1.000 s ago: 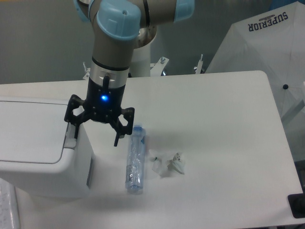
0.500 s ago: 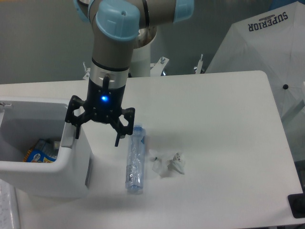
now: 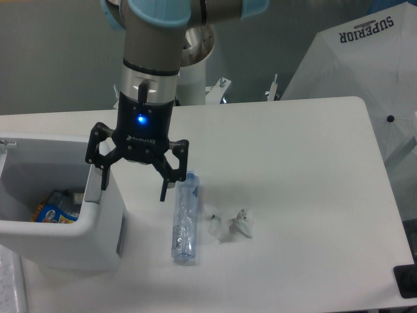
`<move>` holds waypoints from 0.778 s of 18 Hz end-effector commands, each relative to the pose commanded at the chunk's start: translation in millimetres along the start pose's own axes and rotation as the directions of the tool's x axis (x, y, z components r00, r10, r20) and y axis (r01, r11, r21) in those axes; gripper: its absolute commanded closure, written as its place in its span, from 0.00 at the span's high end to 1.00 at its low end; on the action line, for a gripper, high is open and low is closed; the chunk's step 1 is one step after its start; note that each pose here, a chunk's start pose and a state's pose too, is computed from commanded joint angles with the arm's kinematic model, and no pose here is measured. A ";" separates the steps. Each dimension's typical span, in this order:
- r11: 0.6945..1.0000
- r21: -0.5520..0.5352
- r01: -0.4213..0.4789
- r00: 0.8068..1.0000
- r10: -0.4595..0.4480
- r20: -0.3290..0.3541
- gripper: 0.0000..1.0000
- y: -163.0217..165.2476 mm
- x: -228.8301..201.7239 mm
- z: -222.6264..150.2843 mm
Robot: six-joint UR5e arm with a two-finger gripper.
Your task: Open the trash can
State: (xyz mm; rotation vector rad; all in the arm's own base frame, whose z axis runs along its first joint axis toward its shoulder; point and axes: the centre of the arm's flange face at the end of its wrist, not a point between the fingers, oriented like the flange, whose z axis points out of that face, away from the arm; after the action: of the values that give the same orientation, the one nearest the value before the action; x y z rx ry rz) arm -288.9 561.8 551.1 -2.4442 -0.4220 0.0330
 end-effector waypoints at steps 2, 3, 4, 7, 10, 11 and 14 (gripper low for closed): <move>1.000 -0.004 0.015 0.997 -0.015 0.080 1.00 -0.5 -21.1 -9.5; 1.000 -0.007 0.019 0.991 -0.018 0.129 1.00 0.1 -31.4 -15.9; 1.000 -0.013 0.020 0.985 -0.017 0.171 1.00 1.5 -45.9 -21.2; 0.997 -0.046 -0.056 0.972 0.065 0.227 1.00 1.8 -61.7 -27.9; 0.993 -0.092 -0.079 0.957 0.101 0.271 1.00 9.2 -76.3 -28.0; 0.993 -0.098 -0.070 0.957 0.094 0.276 1.00 12.2 -85.4 -28.7; 0.993 -0.102 -0.062 0.953 0.090 0.290 1.00 15.7 -101.8 -33.1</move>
State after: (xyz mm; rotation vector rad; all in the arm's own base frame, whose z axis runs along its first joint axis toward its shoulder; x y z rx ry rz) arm -376.5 499.0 559.3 -2.5525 -0.4669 0.4247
